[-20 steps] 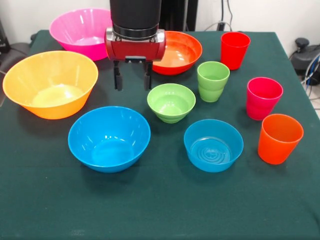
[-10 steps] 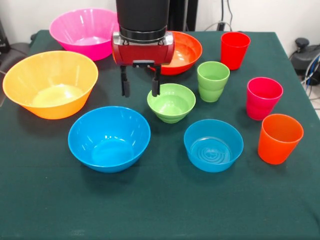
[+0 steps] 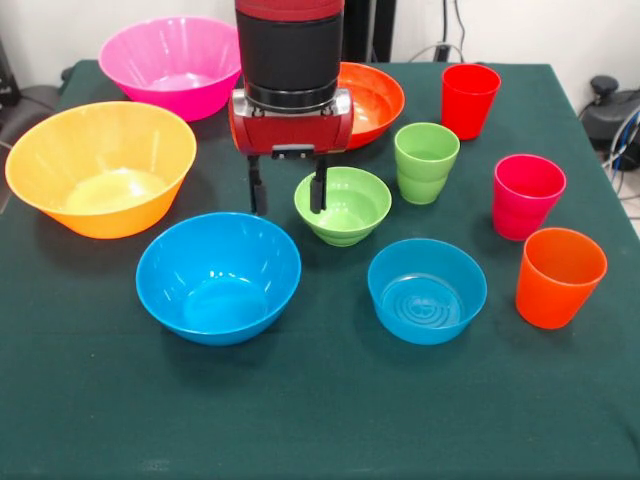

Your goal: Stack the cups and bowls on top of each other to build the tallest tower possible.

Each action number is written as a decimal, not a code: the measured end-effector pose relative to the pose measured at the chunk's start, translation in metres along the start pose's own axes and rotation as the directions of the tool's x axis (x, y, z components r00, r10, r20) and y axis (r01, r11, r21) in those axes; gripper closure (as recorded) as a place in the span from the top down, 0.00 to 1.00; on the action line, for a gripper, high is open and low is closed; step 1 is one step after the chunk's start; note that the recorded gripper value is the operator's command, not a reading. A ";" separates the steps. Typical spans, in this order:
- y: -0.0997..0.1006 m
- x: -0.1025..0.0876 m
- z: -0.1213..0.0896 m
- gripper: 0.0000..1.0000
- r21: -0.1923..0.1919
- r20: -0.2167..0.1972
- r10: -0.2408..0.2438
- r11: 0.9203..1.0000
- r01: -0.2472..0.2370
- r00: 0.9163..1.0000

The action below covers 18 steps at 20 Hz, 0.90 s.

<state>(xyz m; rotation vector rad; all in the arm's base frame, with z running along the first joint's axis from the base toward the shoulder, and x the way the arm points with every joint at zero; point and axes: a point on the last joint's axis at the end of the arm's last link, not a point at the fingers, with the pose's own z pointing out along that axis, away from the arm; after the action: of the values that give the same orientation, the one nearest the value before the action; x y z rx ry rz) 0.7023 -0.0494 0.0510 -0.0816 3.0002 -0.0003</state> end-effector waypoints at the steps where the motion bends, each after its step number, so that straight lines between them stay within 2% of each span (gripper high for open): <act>1: -0.001 0.001 0.002 1.00 0.002 -0.002 -0.004 1.000 0.004 1.000; 18: -0.027 0.012 0.033 1.00 0.015 -0.015 -0.023 1.000 0.024 1.000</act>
<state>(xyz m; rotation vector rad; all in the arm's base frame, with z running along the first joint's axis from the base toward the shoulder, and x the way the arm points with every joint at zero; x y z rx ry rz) 0.6968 -0.0769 0.0171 -0.1156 3.0131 -0.0258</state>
